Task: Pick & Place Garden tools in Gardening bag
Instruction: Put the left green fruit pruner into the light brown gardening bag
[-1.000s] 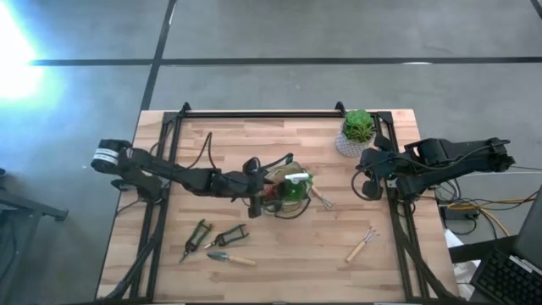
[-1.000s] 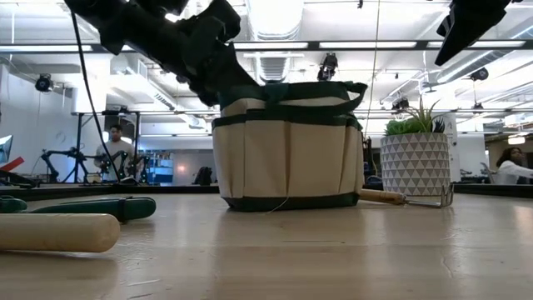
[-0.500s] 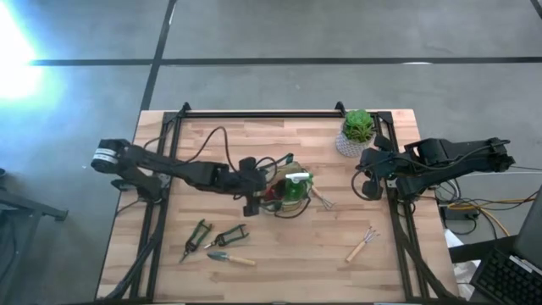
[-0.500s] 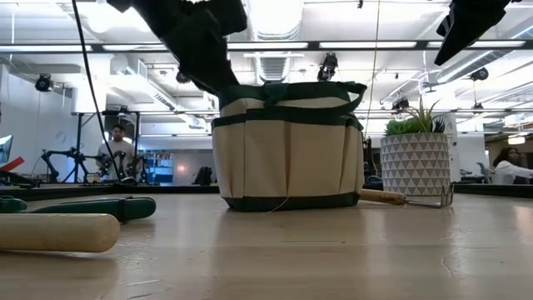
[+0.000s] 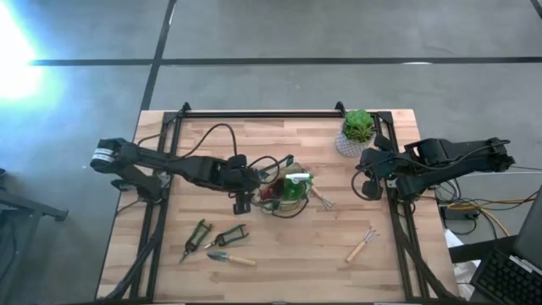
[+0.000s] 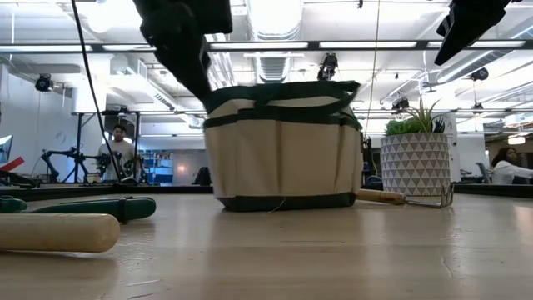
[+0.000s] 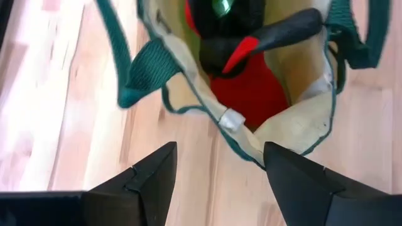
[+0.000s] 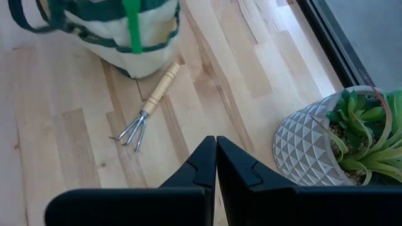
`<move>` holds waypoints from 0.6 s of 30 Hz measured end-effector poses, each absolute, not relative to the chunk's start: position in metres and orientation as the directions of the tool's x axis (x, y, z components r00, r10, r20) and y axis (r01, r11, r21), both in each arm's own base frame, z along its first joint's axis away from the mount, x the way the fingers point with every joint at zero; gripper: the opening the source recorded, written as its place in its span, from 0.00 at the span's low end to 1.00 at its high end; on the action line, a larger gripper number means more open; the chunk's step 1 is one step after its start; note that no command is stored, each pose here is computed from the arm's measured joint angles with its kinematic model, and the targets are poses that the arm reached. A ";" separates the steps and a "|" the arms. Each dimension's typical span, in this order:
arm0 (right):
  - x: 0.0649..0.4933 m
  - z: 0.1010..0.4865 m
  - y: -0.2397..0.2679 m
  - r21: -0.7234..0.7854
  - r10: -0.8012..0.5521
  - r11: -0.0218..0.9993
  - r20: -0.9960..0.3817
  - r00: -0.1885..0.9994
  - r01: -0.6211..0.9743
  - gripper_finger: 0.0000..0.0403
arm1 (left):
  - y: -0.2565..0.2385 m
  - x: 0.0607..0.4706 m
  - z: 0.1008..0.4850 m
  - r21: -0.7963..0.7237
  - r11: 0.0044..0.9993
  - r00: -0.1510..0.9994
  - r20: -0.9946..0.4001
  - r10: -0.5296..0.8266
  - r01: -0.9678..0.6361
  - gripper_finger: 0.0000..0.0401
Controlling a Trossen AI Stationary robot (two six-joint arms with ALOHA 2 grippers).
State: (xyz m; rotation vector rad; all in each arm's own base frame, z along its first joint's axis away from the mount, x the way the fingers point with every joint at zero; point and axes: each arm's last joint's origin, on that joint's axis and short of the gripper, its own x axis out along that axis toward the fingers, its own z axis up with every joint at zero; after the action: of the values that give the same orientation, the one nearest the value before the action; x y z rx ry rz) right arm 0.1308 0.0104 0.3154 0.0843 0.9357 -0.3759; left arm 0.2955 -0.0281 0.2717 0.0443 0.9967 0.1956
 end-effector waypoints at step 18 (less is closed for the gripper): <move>0.131 0.315 0.010 -0.086 -0.279 0.930 -0.798 0.534 0.357 0.02 | -0.033 0.243 0.336 0.099 0.980 0.753 -0.628 0.197 -0.174 0.59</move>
State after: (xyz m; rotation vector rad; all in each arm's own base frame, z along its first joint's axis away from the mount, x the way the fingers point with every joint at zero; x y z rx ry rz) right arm 0.1309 0.0104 0.3154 0.0911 0.9334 -0.3795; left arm 0.2433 -0.0329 0.3359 0.0346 0.6897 0.2030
